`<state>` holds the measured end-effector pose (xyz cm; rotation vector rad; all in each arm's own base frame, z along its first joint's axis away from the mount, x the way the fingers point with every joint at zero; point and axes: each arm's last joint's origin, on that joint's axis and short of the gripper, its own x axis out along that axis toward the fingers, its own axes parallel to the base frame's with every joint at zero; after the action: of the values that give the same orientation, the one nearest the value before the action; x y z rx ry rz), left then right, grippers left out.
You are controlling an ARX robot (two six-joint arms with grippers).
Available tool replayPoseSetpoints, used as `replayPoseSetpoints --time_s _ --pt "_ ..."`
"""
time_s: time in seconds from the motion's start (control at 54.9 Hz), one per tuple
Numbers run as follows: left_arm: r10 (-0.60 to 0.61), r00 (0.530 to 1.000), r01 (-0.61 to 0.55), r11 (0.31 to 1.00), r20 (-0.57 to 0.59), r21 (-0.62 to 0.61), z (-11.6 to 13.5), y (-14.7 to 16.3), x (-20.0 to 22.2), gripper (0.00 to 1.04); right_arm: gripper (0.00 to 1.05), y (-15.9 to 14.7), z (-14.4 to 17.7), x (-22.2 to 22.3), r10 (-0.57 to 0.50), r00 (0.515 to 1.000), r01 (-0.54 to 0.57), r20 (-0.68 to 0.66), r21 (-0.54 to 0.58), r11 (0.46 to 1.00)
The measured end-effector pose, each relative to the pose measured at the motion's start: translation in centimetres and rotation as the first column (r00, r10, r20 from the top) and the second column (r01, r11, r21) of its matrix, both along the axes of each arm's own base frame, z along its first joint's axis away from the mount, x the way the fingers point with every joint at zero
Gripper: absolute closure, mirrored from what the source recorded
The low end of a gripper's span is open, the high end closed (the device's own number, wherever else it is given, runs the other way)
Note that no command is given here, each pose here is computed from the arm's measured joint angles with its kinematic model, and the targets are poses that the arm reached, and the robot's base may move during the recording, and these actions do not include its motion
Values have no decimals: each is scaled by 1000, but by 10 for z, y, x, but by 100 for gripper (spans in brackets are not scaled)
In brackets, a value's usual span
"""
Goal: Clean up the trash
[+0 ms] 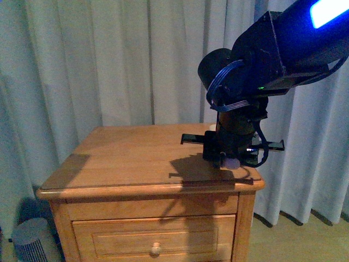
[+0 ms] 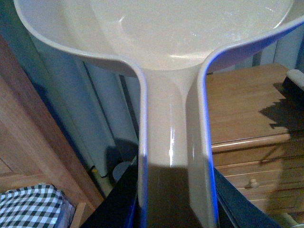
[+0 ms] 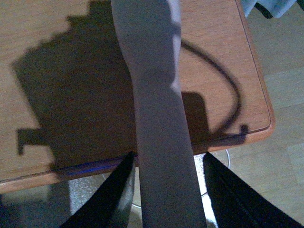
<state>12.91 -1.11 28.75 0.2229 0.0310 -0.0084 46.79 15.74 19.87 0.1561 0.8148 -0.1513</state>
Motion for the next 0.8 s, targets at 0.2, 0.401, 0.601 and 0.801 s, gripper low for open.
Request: replayPoseSetpoints --time_s 0.2,0.401,0.601,0.801 --pt "0 1000 0 1000 0 0 0 0 0 78 84 -5 3 -4 3 1000 -3 10 10 1000" --pt "0 1000 0 1000 0 0 0 0 0 78 84 -16 59 -27 68 972 -65 225 -18 998" --pt "0 1000 0 1000 0 0 0 0 0 78 84 -49 140 -91 106 858 -75 503 -80 994" --pt "0 1000 0 1000 0 0 0 0 0 78 84 -85 163 -148 73 794 -4 603 -116 993"
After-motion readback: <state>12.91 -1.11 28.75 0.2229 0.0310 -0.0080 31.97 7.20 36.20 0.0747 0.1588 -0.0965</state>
